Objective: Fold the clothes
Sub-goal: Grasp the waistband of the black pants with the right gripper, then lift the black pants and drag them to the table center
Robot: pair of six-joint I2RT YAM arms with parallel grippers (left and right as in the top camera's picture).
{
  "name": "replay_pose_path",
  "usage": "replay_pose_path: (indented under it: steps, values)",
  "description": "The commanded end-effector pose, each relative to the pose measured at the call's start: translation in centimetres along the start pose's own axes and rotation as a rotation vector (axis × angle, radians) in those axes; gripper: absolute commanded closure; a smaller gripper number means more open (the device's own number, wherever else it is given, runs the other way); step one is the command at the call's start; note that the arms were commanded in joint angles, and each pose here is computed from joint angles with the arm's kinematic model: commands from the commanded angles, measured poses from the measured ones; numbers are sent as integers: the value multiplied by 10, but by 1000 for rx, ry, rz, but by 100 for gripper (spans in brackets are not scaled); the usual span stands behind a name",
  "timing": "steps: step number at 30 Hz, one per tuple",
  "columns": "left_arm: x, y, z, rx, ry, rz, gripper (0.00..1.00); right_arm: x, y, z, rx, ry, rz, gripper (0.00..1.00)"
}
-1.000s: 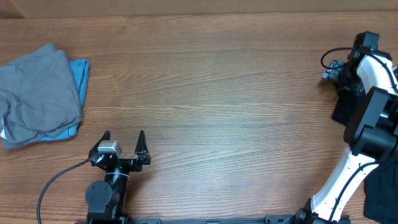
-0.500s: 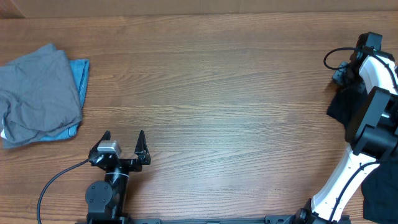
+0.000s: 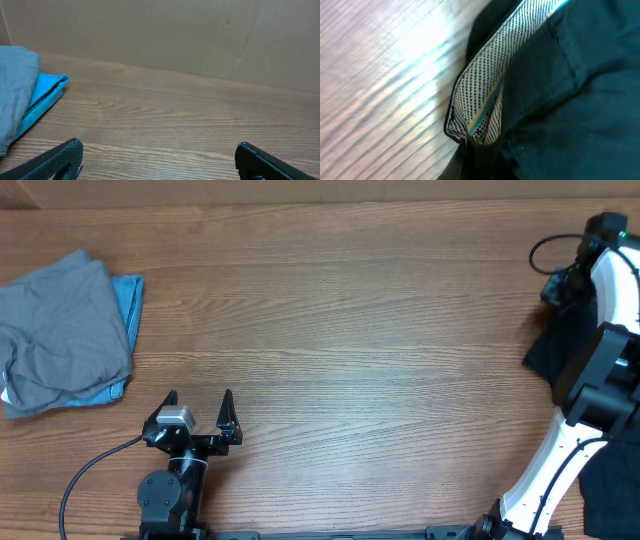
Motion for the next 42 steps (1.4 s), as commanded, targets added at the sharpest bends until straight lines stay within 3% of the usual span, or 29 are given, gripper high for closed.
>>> replay_pose_path:
  steps: [1, 12, 13, 14, 15, 17, 24, 27, 36, 42]
  values:
    - [0, 0, 0, -7, 1, -5, 0, 3, 17, -48, -109, 34, 2, 96]
    - [0, 0, 0, -7, 1, -5, 0, 0, 12, -55, -99, 32, 4, 94]
    - [0, 0, 0, -7, 1, -5, 0, 0, 12, -55, -98, 32, 4, 90]
    - [0, 0, 0, -7, 1, -5, 0, 0, 12, -55, -97, 32, 3, 77]
    - [0, 0, 0, -7, 1, -5, 0, 0, 12, -55, -98, 32, 3, 71]
    - [0, 0, 0, -7, 1, -5, 0, 0, 12, -55, -97, 32, 3, 71]
    - [0, 0, 0, -7, 1, -5, 0, 0, 12, -55, -96, 32, 3, 73]
    - [0, 0, 0, -7, 1, -5, 0, 0, 11, -55, -93, 32, 3, 96]
    - [0, 0, 0, -7, 1, -5, 0, 0, 8, -65, -95, 41, 4, 96]
    - [0, 0, 0, -7, 1, -5, 0, -10, 3, -136, -241, 52, 37, 96]
Point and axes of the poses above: each gripper's point midway between its finger pads, its own z axis out along the fingers, its own x axis along the line the jaws close on, y = z × x, the point moved 5 cm from there along -z, back along the fingers, and after that the axes turned 10 degrees about -z, right-handed, at the moved point
